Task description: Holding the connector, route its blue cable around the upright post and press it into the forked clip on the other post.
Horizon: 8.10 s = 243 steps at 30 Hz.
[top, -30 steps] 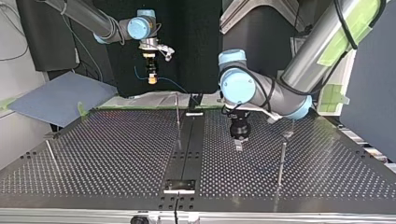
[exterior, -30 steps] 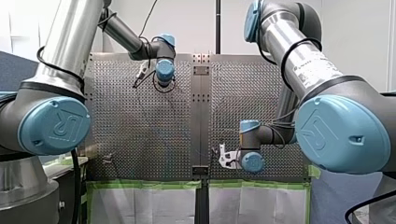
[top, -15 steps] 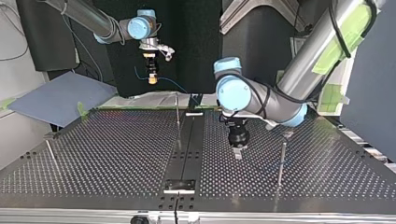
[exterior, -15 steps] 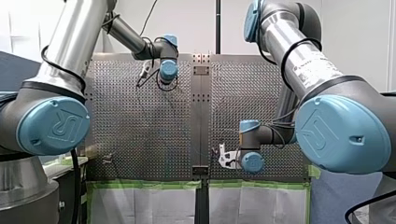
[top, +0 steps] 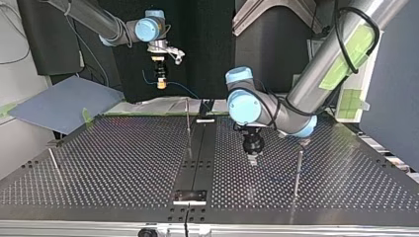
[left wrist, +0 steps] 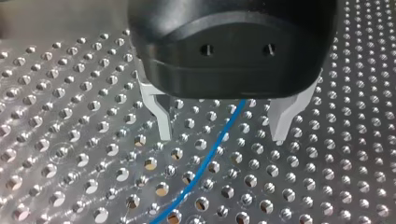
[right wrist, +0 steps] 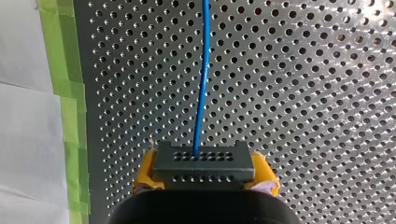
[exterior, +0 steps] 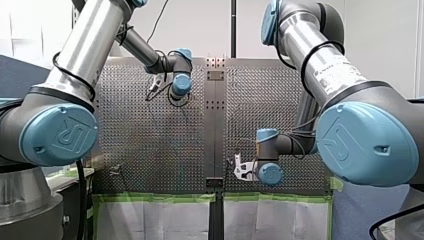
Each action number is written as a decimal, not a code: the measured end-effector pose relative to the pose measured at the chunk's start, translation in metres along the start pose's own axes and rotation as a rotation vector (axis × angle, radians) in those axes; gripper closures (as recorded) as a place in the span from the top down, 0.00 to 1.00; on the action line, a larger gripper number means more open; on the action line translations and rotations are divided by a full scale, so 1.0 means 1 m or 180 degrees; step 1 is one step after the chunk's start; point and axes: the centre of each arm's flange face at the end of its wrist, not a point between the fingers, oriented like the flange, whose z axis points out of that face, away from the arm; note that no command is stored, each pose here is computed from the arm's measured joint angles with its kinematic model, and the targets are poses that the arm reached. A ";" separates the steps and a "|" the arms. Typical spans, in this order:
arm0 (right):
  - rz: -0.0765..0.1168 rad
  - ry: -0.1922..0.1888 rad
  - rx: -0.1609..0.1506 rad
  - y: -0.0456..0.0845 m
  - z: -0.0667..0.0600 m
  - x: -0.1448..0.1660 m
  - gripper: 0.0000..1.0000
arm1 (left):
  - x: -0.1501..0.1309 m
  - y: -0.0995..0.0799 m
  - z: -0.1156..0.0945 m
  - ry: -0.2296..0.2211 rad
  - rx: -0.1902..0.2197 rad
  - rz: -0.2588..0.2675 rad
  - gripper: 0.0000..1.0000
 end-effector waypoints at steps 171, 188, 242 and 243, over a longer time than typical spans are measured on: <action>-0.0032 0.0057 0.0308 -0.009 0.001 0.002 0.00 | 0.236 -0.275 -0.077 0.0531 0.1756 -0.0667 1.00; 0.0048 0.0187 0.0538 -0.010 0.008 0.006 0.00 | 0.237 -0.271 -0.073 0.0634 0.1496 -0.1223 1.00; -0.0030 0.0028 0.0583 -0.009 0.016 -0.031 0.00 | 0.242 -0.287 -0.103 0.0173 0.1336 -0.1887 0.00; -0.0030 0.0034 0.0580 -0.008 0.017 -0.030 0.00 | 0.242 -0.288 -0.104 0.0165 0.1332 -0.1888 0.00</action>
